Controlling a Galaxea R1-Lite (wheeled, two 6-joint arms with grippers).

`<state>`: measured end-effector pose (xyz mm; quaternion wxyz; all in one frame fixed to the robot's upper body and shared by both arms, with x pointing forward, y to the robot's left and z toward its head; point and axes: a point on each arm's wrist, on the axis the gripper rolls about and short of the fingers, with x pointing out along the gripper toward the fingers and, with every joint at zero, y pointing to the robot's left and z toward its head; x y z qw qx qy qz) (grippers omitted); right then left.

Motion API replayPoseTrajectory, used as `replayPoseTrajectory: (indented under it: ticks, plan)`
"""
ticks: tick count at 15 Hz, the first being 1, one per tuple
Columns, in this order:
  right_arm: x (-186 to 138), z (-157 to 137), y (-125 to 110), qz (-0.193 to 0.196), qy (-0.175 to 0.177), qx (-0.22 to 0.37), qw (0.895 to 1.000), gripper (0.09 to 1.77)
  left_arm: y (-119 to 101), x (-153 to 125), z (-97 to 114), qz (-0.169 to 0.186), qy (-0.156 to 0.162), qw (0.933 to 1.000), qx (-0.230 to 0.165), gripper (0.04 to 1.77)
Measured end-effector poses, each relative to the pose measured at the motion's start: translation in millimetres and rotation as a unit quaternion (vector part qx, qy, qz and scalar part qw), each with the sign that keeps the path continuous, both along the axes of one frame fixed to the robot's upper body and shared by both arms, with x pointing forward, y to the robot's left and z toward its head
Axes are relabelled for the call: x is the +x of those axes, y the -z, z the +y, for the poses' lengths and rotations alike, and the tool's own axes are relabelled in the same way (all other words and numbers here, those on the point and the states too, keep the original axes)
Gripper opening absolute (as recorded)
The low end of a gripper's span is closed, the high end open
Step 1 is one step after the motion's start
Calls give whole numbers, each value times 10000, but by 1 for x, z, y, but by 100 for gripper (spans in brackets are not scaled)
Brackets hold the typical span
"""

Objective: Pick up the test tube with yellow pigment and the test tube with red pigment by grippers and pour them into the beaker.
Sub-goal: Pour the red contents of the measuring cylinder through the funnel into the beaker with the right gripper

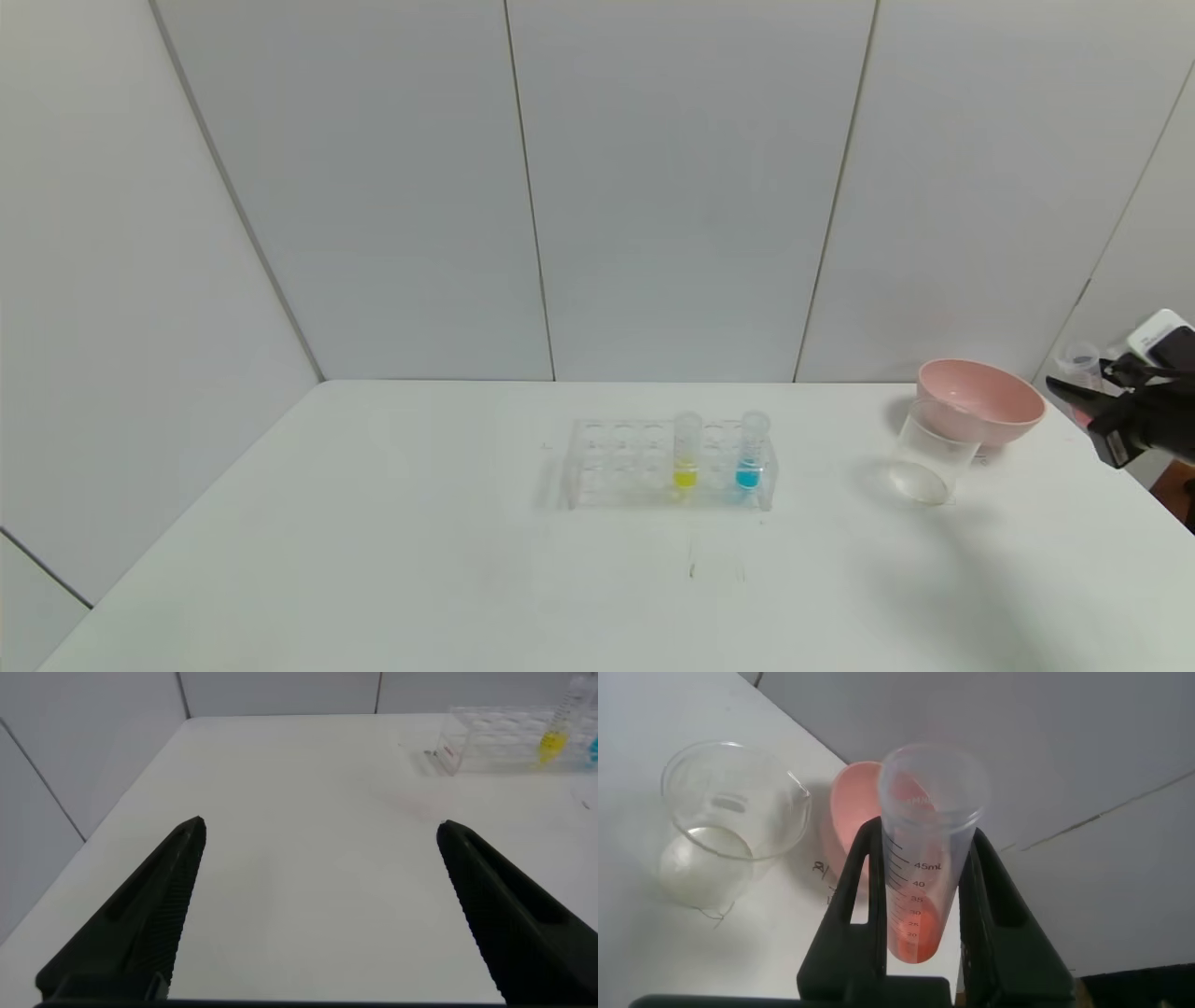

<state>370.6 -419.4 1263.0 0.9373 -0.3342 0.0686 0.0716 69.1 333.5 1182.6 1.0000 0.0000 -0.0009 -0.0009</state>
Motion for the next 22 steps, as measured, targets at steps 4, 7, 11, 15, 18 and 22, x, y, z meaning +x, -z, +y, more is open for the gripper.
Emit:
replayPoseTrajectory:
  ticks: [4,7,11,15,18,22]
  plan:
    - [16,6,4,-34,-148,-943,9954,50,0,0,0,0,0,10000,0,176]
    - [23,4,8,-51,-241,-1482,9886,50,0,0,0,0,0,10000,0,176]
    - [28,1,12,27,-117,-2141,9767,50,0,0,0,0,0,10000,0,176]
    - [36,8,13,5,-211,-2670,9635,50,0,0,0,0,-2,10000,0,176]
    - [40,19,14,7,-236,-2842,9585,50,0,0,0,0,0,10000,0,176]
    - [43,26,15,-26,-355,-3342,9418,50,0,0,0,0,-2,10000,0,176]
